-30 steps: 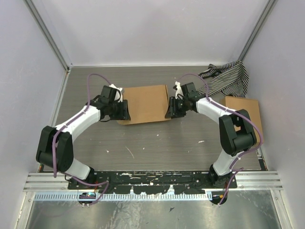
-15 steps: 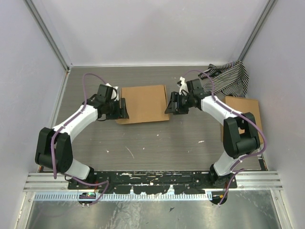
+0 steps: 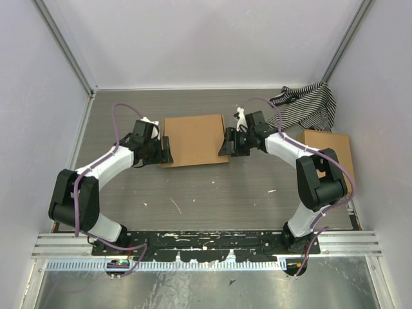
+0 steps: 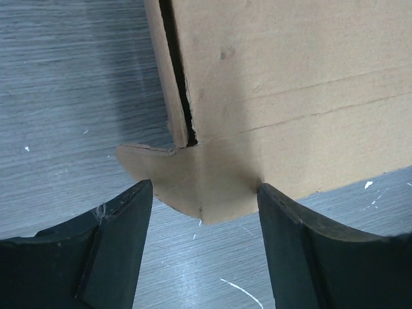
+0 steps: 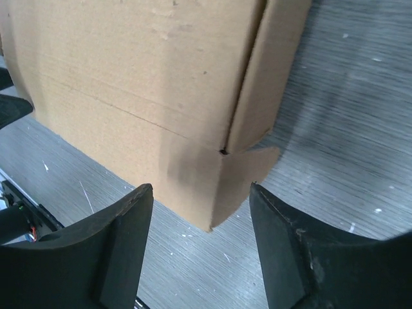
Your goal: Fold the paper box
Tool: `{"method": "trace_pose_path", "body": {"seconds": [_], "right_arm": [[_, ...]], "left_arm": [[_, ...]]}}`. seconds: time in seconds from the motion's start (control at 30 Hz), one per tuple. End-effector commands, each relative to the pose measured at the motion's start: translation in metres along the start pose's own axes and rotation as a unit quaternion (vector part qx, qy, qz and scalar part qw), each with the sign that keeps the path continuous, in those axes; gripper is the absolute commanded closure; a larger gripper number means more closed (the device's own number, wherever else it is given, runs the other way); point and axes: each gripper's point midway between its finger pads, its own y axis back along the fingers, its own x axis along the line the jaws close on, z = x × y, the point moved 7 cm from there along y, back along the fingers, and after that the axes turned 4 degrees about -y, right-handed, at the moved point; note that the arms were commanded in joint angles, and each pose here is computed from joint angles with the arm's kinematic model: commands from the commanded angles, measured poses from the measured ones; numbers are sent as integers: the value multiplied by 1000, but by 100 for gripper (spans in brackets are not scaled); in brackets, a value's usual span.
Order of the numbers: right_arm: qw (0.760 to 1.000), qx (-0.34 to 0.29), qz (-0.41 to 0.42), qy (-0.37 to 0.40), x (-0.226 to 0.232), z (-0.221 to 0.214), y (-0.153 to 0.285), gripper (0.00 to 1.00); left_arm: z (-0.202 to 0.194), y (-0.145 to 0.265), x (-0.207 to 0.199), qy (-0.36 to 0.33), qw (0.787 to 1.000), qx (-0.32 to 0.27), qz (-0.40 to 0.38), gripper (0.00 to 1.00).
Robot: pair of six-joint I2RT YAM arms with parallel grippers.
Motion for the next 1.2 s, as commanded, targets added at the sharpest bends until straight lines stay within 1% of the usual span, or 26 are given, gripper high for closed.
{"method": "trace_pose_path", "body": {"seconds": [0.0,0.23,0.5,0.6,0.7,0.83,0.97,1.17], "right_arm": [[999,-15,12,26,9,6,-10,34],[1000,1,15,27,10,-3,-15,41],[999,11,35,23,15,-9,-11,47],[999,10,42,22,20,-7,-5,50],[999,13,40,16,24,-4,3,52],[999,13,38,-2,24,5,15,57],[998,18,57,-15,25,12,25,66],[996,19,81,-29,25,21,35,68]], "left_arm": [[2,-8,-1,-5,1000,-18,-16,28],[0,-12,-6,0,999,-3,-43,32],[-1,-9,-14,1,997,5,-78,44],[2,-2,-17,4,996,7,-88,49],[7,6,-20,14,995,14,-100,52],[14,17,-17,43,991,13,-124,54],[20,25,-12,81,983,12,-164,57],[28,28,-9,119,969,4,-217,58]]}}
